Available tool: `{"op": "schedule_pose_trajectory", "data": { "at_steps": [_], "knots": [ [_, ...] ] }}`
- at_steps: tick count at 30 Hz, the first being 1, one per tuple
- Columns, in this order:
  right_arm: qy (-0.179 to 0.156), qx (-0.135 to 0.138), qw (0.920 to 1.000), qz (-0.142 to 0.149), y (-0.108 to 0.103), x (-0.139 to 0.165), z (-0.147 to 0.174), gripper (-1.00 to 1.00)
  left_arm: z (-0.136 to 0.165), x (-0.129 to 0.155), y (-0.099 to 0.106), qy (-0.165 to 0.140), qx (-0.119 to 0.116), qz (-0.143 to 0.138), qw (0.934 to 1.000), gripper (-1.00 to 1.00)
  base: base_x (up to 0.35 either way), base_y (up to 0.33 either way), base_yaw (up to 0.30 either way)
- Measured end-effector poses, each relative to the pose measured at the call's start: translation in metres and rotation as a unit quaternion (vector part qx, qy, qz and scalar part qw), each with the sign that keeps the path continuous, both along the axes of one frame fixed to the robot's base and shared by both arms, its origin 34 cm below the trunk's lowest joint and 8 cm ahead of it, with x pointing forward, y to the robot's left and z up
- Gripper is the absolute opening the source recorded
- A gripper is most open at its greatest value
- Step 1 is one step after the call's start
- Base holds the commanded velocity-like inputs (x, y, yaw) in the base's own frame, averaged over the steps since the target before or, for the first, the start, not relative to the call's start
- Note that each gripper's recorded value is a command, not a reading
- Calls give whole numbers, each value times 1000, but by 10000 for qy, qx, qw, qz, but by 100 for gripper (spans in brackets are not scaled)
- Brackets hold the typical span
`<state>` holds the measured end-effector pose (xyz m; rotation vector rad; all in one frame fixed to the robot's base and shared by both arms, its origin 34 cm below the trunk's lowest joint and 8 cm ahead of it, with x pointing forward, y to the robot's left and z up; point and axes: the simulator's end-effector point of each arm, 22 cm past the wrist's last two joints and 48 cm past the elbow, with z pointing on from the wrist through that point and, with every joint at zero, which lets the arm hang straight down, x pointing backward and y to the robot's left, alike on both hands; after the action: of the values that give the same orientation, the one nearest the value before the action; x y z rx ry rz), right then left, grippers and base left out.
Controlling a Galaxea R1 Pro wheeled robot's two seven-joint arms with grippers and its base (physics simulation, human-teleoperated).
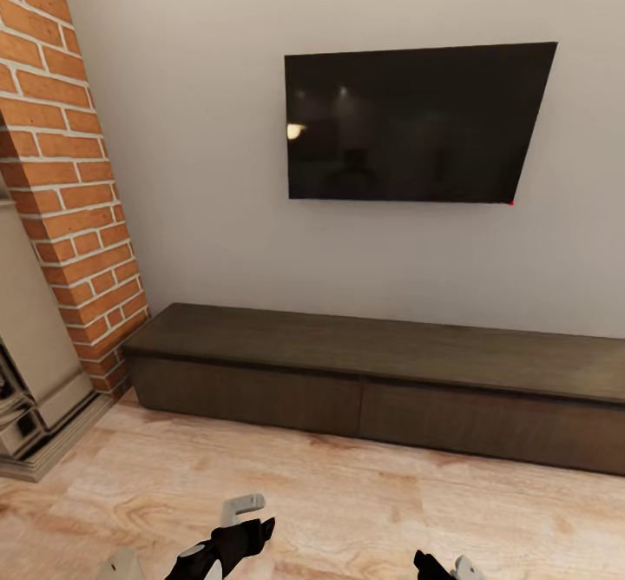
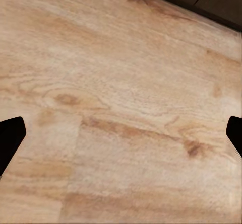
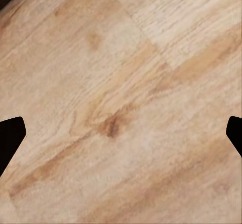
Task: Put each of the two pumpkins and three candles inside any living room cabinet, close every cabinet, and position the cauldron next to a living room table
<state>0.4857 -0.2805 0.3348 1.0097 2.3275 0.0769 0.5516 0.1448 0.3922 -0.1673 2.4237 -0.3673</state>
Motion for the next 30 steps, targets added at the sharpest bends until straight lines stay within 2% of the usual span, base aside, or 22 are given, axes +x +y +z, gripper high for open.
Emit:
{"op": "schedule_pose_trajectory", "data": {
  "at_steps": [16,30],
  "knots": [
    [24,38,10000,-18,0,-1,-1,100,0,0,0,1,-1,1,10000,100,201,7,-235],
    [8,26,10000,-9,1,0,0,100,0,0,1,2,-5,25,10000,100,234,98,-27]
  ]
}}
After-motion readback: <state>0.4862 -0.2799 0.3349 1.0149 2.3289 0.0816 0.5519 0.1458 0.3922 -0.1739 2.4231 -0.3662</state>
